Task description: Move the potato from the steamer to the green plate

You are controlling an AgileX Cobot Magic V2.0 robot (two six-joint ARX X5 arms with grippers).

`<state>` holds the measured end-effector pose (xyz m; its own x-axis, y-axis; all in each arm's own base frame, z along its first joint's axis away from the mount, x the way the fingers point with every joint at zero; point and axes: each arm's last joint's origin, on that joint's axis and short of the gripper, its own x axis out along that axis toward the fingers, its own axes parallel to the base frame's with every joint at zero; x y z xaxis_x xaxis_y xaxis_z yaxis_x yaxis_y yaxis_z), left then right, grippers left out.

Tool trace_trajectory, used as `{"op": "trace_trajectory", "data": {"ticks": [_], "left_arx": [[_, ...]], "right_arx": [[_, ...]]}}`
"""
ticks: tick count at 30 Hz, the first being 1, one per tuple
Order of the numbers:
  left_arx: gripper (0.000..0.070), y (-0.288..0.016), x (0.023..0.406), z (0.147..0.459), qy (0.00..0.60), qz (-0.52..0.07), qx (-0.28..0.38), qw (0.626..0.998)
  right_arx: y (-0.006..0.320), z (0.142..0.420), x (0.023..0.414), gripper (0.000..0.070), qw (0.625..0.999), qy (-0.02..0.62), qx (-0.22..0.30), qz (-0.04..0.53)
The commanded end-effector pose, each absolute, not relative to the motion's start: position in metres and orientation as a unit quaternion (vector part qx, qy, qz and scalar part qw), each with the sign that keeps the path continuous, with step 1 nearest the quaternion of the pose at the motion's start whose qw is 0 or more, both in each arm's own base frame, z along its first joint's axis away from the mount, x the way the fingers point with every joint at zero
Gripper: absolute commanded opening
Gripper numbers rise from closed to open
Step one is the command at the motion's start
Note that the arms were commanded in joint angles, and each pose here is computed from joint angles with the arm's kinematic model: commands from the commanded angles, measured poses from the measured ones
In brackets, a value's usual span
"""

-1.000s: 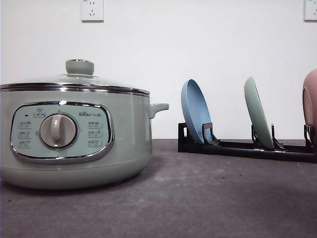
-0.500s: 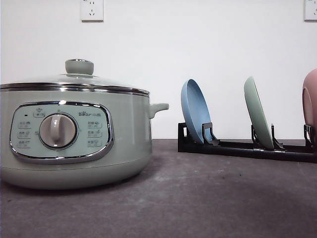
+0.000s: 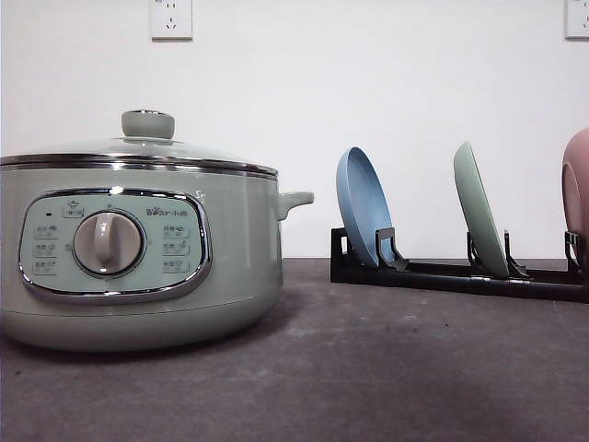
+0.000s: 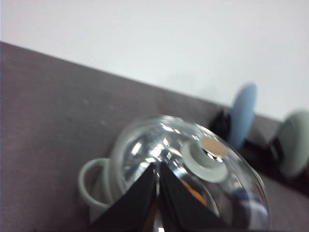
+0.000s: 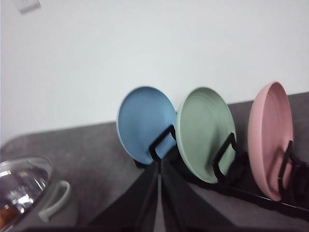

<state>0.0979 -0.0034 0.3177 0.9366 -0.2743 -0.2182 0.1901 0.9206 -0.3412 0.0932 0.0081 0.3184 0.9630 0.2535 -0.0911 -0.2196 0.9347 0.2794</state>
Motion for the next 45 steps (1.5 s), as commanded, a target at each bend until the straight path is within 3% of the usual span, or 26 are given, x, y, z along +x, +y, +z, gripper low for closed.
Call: {"op": "trace_trajectory", "data": {"ticks": [1, 11, 19, 22, 24, 27, 28, 29, 45], "left_arx": [[0.0001, -0.004, 0.102, 0.33, 0.132, -0.144, -0.123, 0.973], [0.0001, -0.012, 0.125, 0.364, 0.22, -0.254, -0.089, 0.937], [0.0003, -0.02, 0.126, 0.369, 0.239, -0.292, -0.065, 0.924], [0.01, -0.02, 0.126, 0.369, 0.239, -0.292, -0.065, 0.924], [0.0252, -0.02, 0.126, 0.369, 0.239, -0.292, -0.065, 0.924], [0.0502, -0.02, 0.126, 0.369, 0.24, -0.291, -0.069, 0.924], [0.0548, -0.02, 0.126, 0.369, 0.24, -0.291, -0.069, 0.924], [0.0568, -0.02, 0.126, 0.369, 0.24, -0.291, -0.069, 0.924], [0.0566, -0.02, 0.126, 0.369, 0.24, -0.29, -0.072, 0.923]], "right_arx": [[0.009, 0.332, 0.097, 0.0, 0.984, 0.076, 0.096, 0.132], [0.013, 0.369, 0.126, 0.0, 0.951, 0.221, 0.036, 0.214], [0.017, 0.376, 0.131, 0.0, 0.93, 0.265, 0.034, 0.251], [0.018, 0.376, 0.131, 0.0, 0.93, 0.266, 0.034, 0.253], [0.018, 0.376, 0.131, 0.0058, 0.929, 0.267, 0.035, 0.252], [0.018, 0.376, 0.131, 0.038, 0.929, 0.27, 0.049, 0.247], [0.018, 0.376, 0.131, 0.0462, 0.929, 0.27, 0.051, 0.246], [0.018, 0.376, 0.131, 0.0495, 0.929, 0.27, 0.052, 0.246], [0.018, 0.376, 0.131, 0.0495, 0.929, 0.272, 0.058, 0.244]]}}
